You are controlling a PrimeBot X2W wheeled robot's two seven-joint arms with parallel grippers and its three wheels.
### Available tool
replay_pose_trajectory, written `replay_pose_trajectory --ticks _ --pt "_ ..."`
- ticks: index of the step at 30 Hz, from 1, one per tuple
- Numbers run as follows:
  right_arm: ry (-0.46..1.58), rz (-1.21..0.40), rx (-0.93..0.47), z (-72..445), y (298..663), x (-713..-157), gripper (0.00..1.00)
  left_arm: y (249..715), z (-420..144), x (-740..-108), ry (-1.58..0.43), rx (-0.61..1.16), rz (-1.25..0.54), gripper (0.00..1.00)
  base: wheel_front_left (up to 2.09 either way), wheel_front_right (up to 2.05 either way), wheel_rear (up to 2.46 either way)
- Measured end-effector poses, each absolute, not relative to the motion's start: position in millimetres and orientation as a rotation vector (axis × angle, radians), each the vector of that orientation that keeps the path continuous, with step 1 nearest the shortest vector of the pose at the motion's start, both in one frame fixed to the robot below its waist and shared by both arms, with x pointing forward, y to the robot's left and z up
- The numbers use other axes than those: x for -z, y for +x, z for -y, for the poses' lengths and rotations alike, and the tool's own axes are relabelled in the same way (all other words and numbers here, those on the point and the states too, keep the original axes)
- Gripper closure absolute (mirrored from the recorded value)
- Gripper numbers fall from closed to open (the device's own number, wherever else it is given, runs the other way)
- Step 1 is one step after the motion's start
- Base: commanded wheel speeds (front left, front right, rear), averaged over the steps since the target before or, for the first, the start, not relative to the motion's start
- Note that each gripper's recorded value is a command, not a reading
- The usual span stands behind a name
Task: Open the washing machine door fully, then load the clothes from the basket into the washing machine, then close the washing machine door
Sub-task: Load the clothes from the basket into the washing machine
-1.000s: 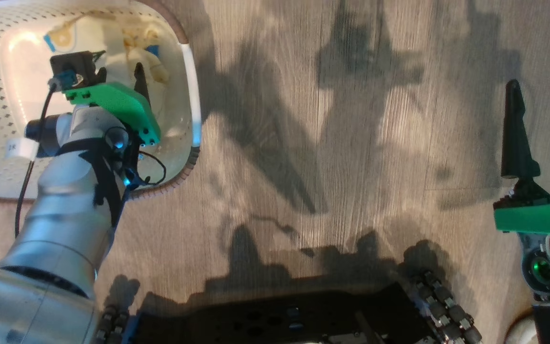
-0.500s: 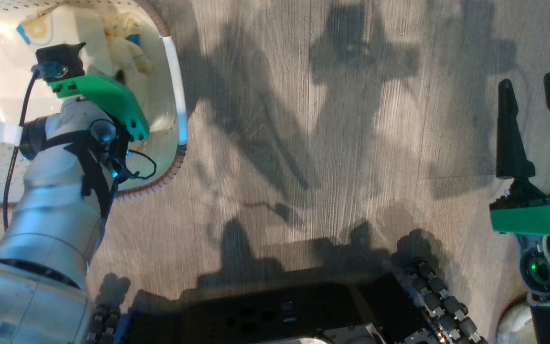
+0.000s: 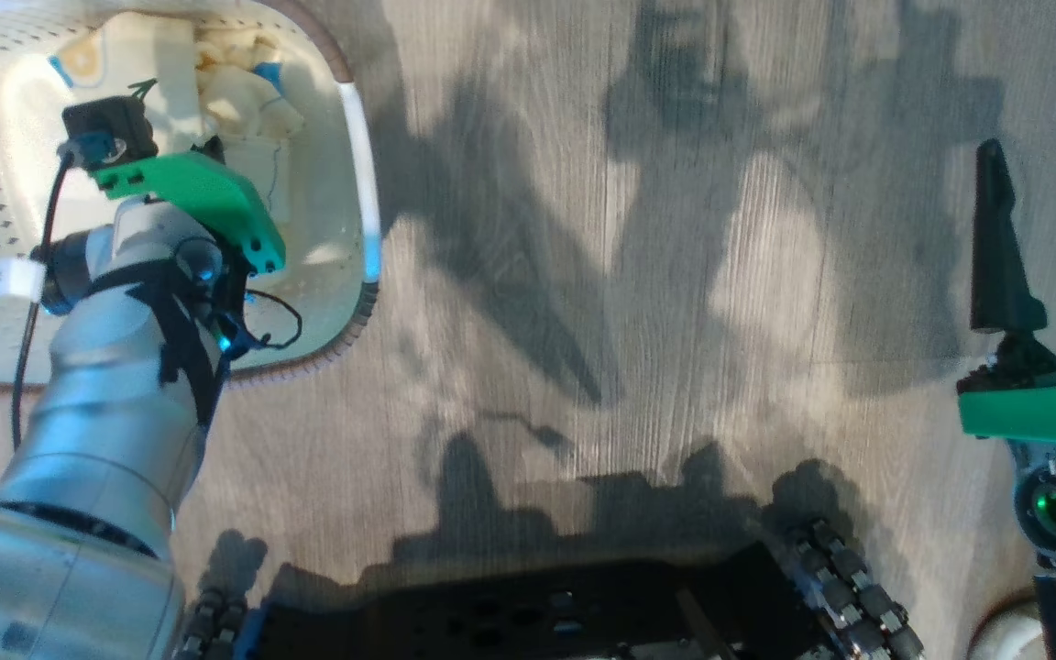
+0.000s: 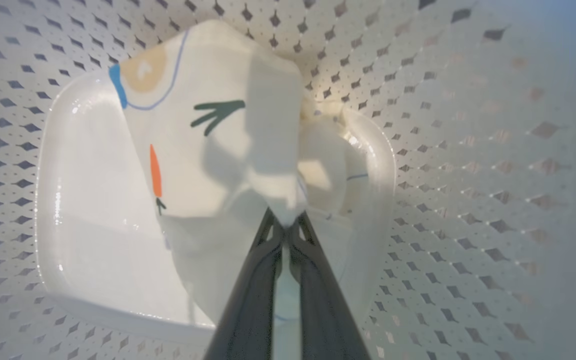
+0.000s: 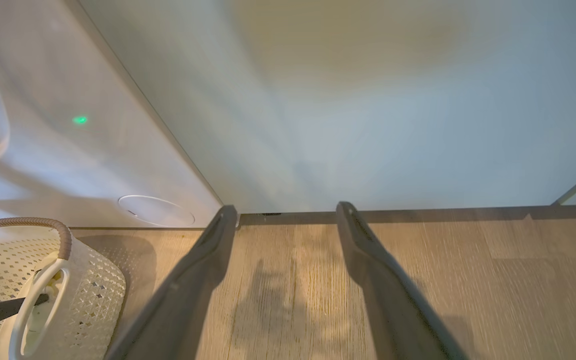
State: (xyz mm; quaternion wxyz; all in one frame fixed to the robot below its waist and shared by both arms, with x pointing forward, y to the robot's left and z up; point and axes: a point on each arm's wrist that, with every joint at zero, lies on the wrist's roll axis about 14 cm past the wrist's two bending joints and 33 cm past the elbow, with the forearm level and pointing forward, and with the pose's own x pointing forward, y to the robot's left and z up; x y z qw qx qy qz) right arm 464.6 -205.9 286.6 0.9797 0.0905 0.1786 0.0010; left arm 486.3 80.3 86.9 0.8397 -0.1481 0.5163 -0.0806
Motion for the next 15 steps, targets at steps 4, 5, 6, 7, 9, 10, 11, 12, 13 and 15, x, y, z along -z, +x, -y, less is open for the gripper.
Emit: replay_pose_trajectory --ticks 4,5,6,7,9,10,11,12,13,15 --pt "0.183 -0.33 -0.005 205 469 -297 0.0 491 -87 -102 -0.309 0.153 -1.029 1.0 0.0 0.0 0.0" --pt "0.185 -0.322 -0.007 205 471 -300 0.0 492 -89 -107 -0.308 0.148 -1.014 1.0 0.0 0.0 0.0" --pt "0.187 -0.315 -0.009 204 472 -303 0.0 493 -91 -111 -0.304 0.146 -1.001 1.0 0.0 0.0 0.0" --pt "0.189 -0.307 -0.011 203 473 -305 0.0 495 -93 -115 -0.291 0.143 -0.986 1.0 0.0 0.0 0.0" --pt "0.187 -0.291 -0.018 202 476 -312 0.0 498 -96 -125 -0.286 0.136 -0.955 1.0 0.0 0.0 0.0" --pt "0.184 -0.282 -0.022 201 477 -315 0.0 500 -98 -129 -0.277 0.135 -0.942 1.0 0.0 0.0 0.0" --pt "0.184 -0.272 -0.022 201 478 -319 0.0 501 -99 -134 -0.274 0.132 -0.928 1.0 0.0 0.0 0.0" --pt "0.184 -0.263 -0.022 202 479 -323 0.0 502 -100 -139 -0.272 0.13 -0.915 1.0 0.0 0.0 0.0" --pt "0.183 -0.253 -0.02 203 480 -327 0.0 504 -103 -144 -0.259 0.123 -0.905 1.0 0.0 0.0 0.0" --pt "0.176 -0.24 -0.021 203 480 -334 0.0 507 -105 -155 -0.254 0.116 -0.877 1.0 0.0 0.0 0.0"
